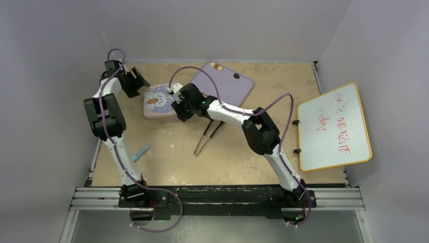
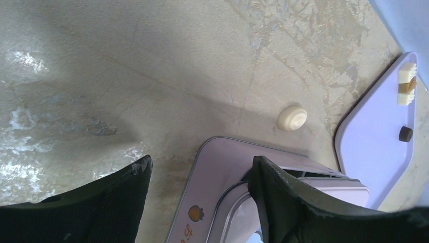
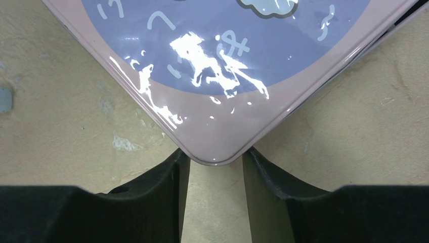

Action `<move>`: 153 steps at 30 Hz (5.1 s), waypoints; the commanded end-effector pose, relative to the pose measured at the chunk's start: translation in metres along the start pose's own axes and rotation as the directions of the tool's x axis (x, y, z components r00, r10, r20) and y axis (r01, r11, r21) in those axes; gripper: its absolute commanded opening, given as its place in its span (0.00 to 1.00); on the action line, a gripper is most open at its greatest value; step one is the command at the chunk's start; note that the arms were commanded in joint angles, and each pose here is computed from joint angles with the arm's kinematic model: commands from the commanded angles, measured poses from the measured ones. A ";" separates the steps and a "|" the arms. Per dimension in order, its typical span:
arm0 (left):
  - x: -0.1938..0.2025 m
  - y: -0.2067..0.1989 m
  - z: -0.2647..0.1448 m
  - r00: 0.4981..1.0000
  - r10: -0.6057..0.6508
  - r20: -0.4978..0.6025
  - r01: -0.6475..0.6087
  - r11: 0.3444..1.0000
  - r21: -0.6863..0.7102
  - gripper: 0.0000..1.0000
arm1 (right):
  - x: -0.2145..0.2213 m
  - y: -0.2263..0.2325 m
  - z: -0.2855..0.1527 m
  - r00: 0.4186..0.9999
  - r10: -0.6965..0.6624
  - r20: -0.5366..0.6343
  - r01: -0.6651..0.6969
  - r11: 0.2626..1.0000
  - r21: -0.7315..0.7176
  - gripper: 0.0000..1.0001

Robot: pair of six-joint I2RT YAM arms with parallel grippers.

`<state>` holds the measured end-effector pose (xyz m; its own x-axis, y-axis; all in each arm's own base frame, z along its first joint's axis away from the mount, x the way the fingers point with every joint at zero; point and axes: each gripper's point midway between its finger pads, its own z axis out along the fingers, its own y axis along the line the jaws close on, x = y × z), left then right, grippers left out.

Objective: Pack the chocolate
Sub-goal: Close the box lid on the packing box.

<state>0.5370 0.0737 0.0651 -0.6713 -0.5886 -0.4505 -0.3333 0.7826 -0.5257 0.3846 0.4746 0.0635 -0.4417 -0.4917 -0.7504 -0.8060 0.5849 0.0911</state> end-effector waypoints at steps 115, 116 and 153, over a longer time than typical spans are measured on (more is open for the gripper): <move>0.040 -0.013 -0.065 0.969 0.115 -0.220 -0.086 0.987 0.139 0.05 | -0.100 -0.043 -0.014 0.807 0.542 0.232 -0.540 0.838 -0.078 0.41; 0.040 -0.011 -0.066 0.968 0.101 -0.229 -0.070 0.988 0.140 0.03 | -0.098 -0.043 -0.013 0.808 0.543 0.228 -0.542 0.837 -0.074 0.41; 0.041 0.005 -0.067 0.971 0.079 -0.228 -0.028 0.976 0.217 0.07 | -0.104 -0.015 0.006 0.780 0.603 0.168 -0.563 0.793 -0.234 0.41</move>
<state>0.4588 0.0670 0.0853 -0.8385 -0.4733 -0.2701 -0.1948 0.7232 -0.6626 0.4604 0.5005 0.0905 -0.7596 0.0403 -0.6491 -0.4390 0.7046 0.5575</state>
